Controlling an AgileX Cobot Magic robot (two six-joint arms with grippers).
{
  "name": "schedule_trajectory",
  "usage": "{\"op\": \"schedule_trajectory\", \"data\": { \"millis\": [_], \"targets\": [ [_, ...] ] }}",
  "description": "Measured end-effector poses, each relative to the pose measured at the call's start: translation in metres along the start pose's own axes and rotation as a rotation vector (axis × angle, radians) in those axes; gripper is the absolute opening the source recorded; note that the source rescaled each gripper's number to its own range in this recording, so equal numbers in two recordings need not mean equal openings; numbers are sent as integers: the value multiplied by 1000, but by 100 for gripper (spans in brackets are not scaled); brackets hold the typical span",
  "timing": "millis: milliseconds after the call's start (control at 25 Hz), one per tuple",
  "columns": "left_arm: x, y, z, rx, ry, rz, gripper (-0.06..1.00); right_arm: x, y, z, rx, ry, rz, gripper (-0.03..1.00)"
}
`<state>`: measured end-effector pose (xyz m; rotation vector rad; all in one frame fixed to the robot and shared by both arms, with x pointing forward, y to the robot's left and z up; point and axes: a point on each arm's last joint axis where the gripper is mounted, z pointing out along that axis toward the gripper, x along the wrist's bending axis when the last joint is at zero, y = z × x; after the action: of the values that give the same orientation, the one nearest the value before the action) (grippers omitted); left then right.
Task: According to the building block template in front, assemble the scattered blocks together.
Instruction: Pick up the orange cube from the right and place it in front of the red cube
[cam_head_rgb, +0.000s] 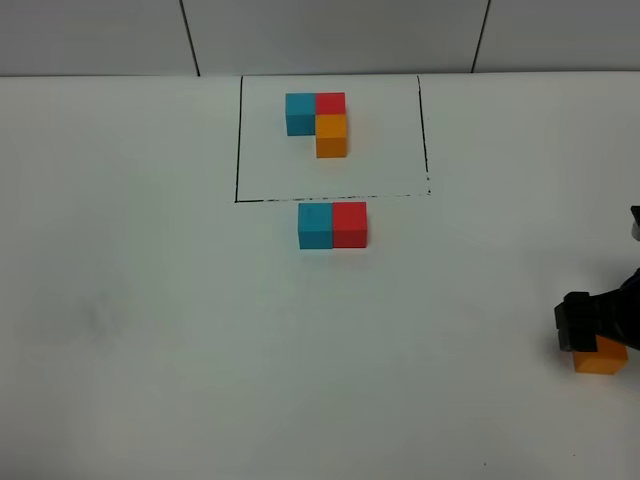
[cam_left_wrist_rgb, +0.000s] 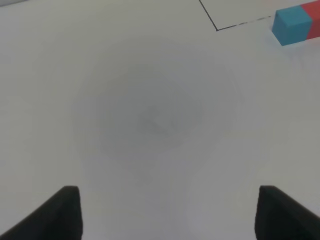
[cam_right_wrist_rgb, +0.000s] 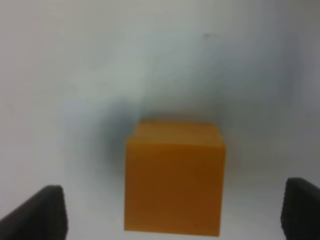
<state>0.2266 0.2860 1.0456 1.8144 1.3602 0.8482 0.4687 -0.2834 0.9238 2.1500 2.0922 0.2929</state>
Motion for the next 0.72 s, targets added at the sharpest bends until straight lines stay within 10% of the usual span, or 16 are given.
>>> {"op": "schedule_trajectory", "data": {
  "millis": [720],
  "targets": [
    [0, 0, 0, 0, 0, 0, 62, -1, -11, 36, 57, 7, 27, 73]
  ]
}}
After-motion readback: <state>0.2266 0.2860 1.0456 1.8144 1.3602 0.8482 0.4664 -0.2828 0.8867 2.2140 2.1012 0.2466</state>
